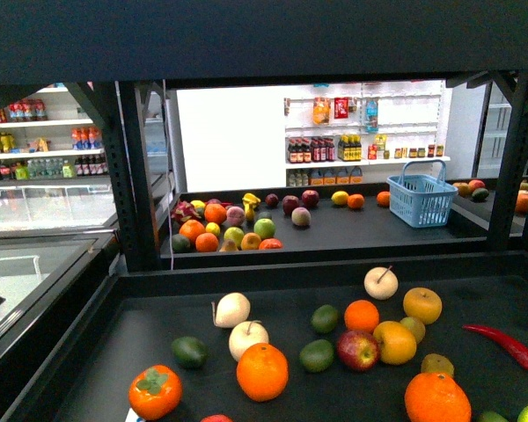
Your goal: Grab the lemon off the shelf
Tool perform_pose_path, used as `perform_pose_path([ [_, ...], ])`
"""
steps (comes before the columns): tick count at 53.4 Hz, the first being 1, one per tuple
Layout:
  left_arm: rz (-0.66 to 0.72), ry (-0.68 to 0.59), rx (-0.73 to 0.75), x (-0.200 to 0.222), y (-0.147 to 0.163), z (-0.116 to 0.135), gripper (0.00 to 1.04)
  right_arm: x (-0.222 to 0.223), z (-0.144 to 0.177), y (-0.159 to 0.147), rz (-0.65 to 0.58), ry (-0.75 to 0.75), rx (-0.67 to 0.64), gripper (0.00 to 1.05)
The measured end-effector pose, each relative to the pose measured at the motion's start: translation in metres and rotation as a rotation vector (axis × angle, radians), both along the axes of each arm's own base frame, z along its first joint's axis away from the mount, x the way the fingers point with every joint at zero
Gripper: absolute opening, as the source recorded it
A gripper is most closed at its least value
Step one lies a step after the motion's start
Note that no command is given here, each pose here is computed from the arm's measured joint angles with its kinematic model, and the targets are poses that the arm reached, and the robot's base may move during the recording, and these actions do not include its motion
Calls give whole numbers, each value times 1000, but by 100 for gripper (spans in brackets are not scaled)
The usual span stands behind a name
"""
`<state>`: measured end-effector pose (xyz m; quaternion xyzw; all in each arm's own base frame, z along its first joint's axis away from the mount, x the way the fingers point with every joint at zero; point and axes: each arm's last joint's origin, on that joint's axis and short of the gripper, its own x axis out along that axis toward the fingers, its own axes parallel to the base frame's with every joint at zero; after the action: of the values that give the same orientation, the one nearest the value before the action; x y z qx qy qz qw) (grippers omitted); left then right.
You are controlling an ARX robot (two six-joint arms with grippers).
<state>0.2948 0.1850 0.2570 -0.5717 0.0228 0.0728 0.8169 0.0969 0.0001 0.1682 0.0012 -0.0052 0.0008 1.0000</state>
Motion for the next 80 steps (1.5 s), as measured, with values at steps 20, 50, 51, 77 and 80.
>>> perform_pose_path([
  [20,36,-53,-112,31,31,-1,97,0,0,0,0,0,0,97],
  [50,52,-76,-107,52,53,-11,97,0,0,0,0,0,0,97],
  [51,50,-81,-105,53,53,-10,97,0,0,0,0,0,0,97],
  [77,46,-84,-102,67,51,-10,78,0,0,0,0,0,0,97],
  [80,47,-76,-99,66,51,-11,65,0,0,0,0,0,0,97],
])
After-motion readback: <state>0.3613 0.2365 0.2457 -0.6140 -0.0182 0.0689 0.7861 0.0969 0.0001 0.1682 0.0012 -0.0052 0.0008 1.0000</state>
